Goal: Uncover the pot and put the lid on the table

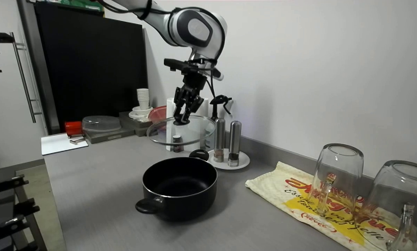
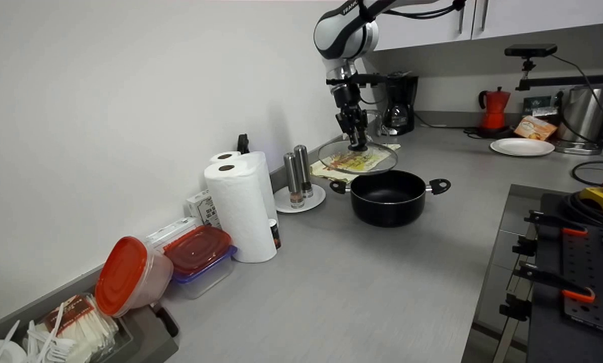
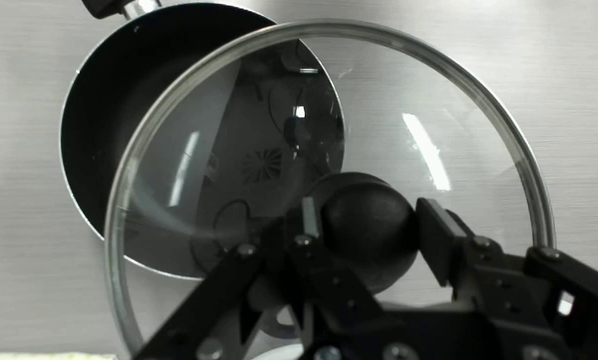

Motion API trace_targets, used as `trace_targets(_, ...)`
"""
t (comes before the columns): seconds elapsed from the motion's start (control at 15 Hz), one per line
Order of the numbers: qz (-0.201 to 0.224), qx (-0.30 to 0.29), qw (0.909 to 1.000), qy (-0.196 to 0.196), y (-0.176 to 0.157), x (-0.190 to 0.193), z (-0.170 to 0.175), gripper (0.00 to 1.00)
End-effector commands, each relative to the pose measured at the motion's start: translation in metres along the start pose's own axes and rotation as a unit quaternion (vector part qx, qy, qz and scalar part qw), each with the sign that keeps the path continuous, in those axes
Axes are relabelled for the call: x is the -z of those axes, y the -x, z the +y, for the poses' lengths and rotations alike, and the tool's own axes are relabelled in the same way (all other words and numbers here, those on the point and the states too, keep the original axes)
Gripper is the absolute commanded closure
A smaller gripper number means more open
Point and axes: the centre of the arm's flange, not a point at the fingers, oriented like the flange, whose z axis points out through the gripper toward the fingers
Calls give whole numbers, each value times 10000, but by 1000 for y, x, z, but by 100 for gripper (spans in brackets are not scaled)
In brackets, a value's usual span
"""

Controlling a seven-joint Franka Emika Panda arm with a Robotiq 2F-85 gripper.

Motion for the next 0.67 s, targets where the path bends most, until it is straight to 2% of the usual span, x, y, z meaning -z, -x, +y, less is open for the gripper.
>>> trace_targets(0.0, 176, 306, 9985, 418, 28, 37, -58, 76)
trace_targets(0.33, 123, 1014, 9900, 973, 24, 43, -149, 76)
trace_targets(0.6, -116, 1570, 9793, 1270, 6, 13, -214, 76)
